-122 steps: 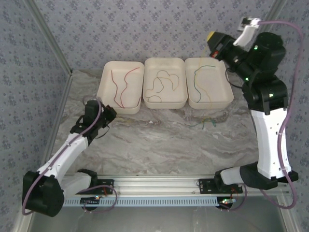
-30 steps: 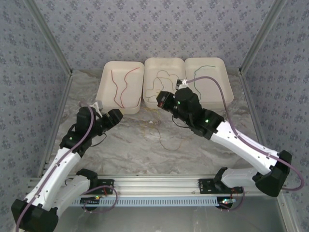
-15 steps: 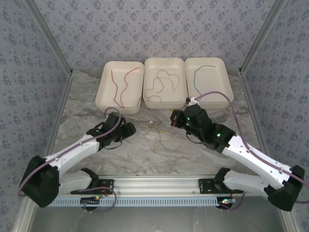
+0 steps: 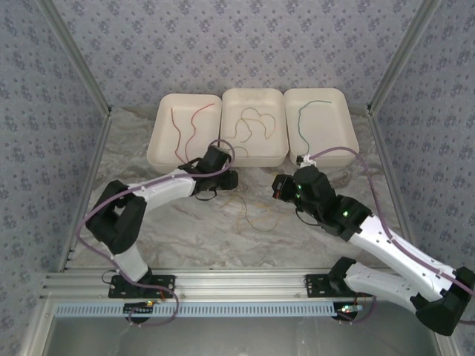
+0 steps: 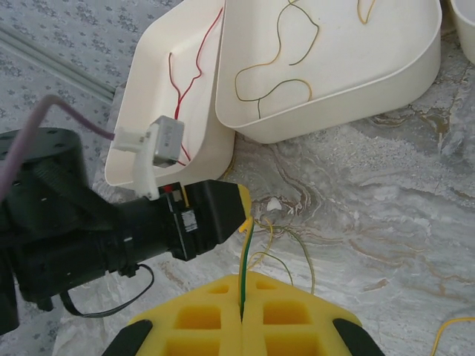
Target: Untangle the cables
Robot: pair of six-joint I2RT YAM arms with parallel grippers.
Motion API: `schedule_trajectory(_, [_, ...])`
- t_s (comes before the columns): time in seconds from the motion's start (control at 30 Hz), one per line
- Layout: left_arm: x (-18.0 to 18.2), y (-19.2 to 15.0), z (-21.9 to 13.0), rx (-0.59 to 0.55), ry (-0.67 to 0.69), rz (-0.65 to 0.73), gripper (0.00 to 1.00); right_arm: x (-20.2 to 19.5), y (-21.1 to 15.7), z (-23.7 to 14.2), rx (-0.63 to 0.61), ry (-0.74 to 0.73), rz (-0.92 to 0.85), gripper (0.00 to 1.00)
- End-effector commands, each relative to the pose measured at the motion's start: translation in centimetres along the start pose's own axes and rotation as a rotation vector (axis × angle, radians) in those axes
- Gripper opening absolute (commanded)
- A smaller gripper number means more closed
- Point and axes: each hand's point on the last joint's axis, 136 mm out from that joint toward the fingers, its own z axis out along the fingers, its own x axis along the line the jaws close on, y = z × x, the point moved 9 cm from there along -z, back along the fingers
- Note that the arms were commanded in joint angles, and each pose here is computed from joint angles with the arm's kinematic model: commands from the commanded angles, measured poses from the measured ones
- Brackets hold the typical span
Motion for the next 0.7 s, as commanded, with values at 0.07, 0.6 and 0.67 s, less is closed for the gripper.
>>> schedule_trajectory(0.07, [-1.2,-0.6,1.3,0.071,0.015,0.094,0.44,-0.4,0.0,-0.2,0.005,0.005,-0.003,0.00])
schedule_trajectory(0.6, [-1.4,-2.4,4.2,0.109,0.142,0.120,0.41,-0.7,0.2,-0.4,0.001,0.018,0.014,0.00])
schedule_trajectory(0.67, [-1.3,-2.5,4.7,0.113,0.147,0.122,0.37,-0.8,0.1,-0.4,0.001,0.019,0.016,0.00])
